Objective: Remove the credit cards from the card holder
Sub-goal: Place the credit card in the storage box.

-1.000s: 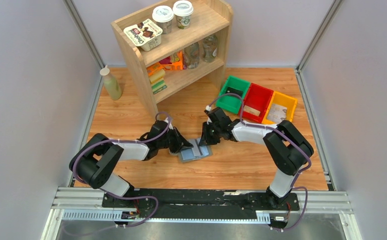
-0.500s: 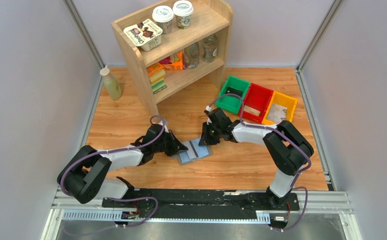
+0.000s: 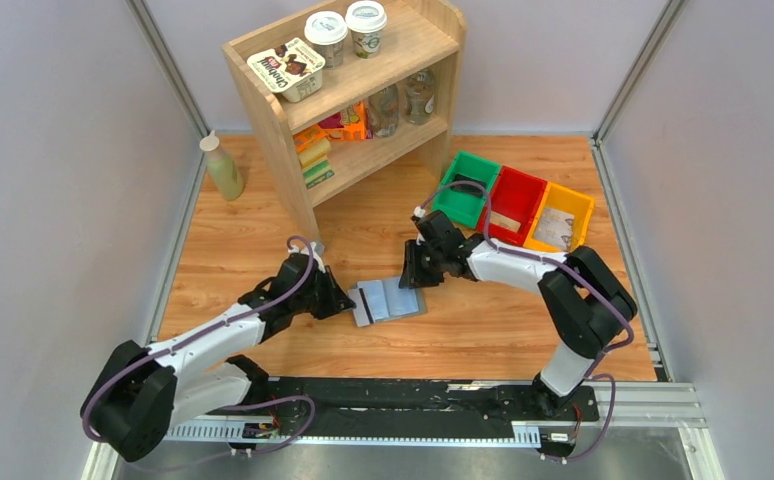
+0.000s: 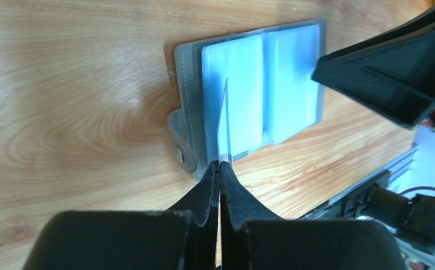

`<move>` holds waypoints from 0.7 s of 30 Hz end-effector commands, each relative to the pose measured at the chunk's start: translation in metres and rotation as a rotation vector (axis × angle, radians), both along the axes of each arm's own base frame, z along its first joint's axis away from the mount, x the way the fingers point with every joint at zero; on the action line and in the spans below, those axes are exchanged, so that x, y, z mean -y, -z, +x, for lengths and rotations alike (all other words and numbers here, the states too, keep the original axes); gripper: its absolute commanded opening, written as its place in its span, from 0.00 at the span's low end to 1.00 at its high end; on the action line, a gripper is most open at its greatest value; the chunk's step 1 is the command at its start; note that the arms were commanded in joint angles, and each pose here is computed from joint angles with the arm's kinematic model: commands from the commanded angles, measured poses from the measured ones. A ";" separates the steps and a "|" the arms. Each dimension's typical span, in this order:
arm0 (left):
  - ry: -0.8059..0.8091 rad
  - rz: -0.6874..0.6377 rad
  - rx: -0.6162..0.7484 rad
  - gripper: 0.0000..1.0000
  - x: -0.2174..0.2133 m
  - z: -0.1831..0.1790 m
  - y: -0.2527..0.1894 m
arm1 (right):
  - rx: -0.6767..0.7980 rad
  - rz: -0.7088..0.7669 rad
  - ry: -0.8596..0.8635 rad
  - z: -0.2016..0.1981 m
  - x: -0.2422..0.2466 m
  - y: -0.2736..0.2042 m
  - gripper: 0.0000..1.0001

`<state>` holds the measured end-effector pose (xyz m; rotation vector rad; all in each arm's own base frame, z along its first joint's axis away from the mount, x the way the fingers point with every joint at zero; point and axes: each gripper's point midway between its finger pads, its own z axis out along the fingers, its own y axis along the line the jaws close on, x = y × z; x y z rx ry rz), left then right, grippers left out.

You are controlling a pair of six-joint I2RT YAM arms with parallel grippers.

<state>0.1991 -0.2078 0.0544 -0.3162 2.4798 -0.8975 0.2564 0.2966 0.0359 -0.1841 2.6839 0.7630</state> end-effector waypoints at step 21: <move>0.607 0.681 1.045 0.00 0.043 0.031 -0.173 | 0.086 0.473 0.281 -0.011 0.009 -0.233 1.00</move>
